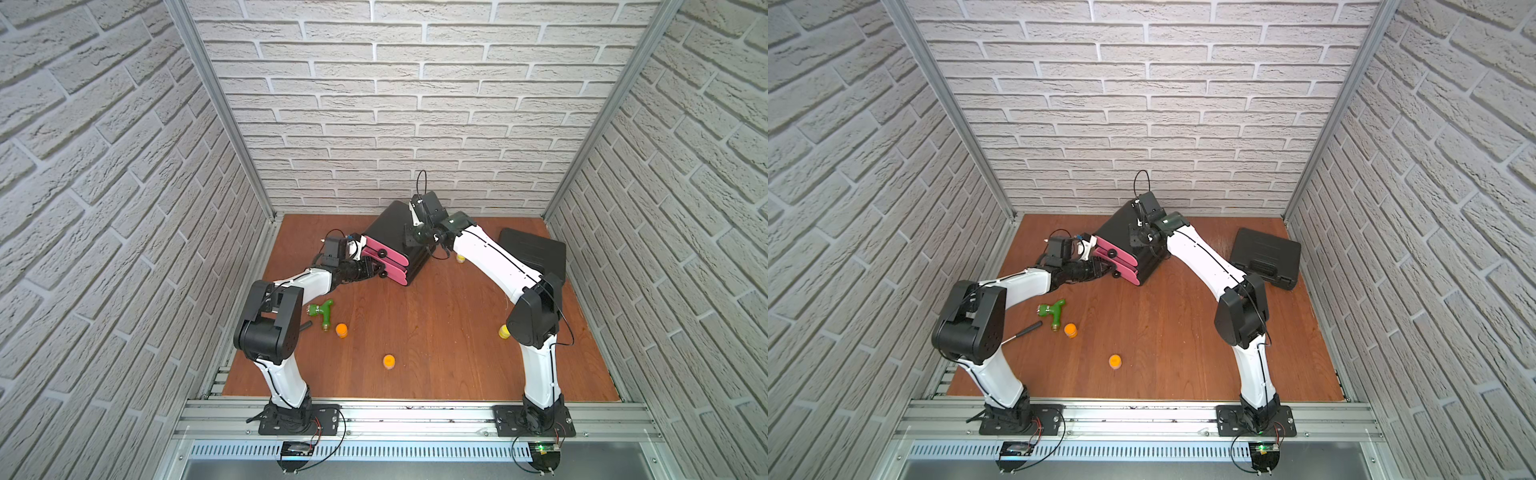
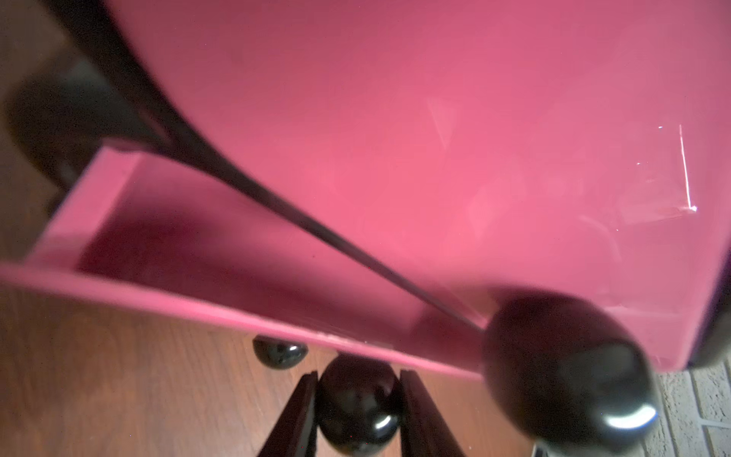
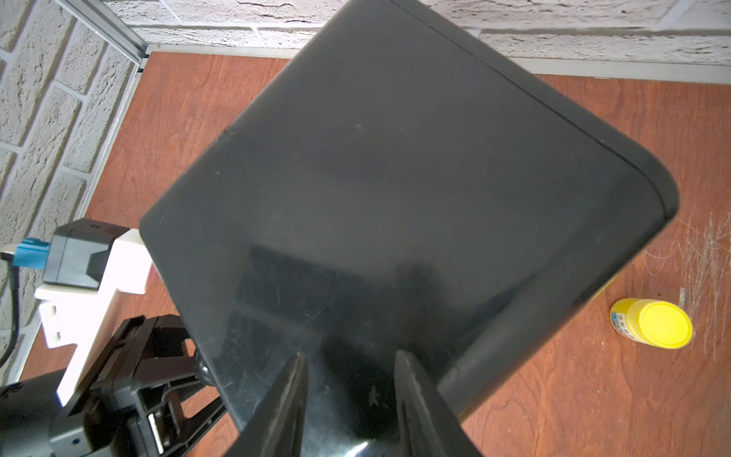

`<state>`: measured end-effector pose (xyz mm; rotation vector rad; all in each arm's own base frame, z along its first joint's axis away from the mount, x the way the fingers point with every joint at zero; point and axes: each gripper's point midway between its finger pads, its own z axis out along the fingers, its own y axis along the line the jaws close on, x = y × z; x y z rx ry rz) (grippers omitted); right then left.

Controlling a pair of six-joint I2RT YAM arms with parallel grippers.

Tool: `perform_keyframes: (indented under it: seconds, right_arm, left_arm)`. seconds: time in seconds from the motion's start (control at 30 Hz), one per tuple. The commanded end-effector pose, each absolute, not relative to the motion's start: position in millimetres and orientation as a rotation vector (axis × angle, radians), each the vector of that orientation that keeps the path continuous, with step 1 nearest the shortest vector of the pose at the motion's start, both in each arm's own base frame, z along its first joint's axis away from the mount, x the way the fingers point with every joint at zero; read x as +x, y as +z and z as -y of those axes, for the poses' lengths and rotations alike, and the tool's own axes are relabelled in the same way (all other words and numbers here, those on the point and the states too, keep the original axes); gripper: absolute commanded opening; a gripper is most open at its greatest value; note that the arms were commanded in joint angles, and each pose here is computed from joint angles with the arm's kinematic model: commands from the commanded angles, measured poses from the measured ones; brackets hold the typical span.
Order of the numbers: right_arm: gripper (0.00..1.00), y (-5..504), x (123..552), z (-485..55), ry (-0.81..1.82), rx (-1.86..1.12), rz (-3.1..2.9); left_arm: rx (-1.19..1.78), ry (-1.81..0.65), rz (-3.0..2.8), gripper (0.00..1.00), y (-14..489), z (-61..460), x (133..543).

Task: Put the paint cans in the drawer according to color
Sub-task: Open the drawer in the storage box.

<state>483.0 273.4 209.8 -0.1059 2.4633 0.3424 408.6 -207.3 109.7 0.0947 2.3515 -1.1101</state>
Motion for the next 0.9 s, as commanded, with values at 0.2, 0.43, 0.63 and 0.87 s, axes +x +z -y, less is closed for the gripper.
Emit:
perform_keyframes:
  seconds: [0.2, 0.43, 0.63, 0.87]
  right_arm:
    - [0.42, 168.6, 462.7, -258.4, 0.266, -0.109, -2.626]
    - [0.42, 168.3, 464.9, -260.5, 0.283, -0.098, -2.621]
    - [0.42, 166.5, 461.5, -257.4, 0.269, -0.104, -2.629]
    - [0.42, 165.5, 457.3, -255.2, 0.268, -0.112, -2.631]
  left_arm:
    - [0.118, -0.999, -2.462, 0.10, 102.4, 191.4, 370.2]
    - [0.112, -0.971, -2.461, 0.10, 105.9, 186.8, 365.8]
    - [0.098, -0.968, -2.458, 0.10, 108.8, 185.6, 364.6]
    - [0.093, -0.934, -2.465, 0.10, 110.2, 181.0, 361.0]
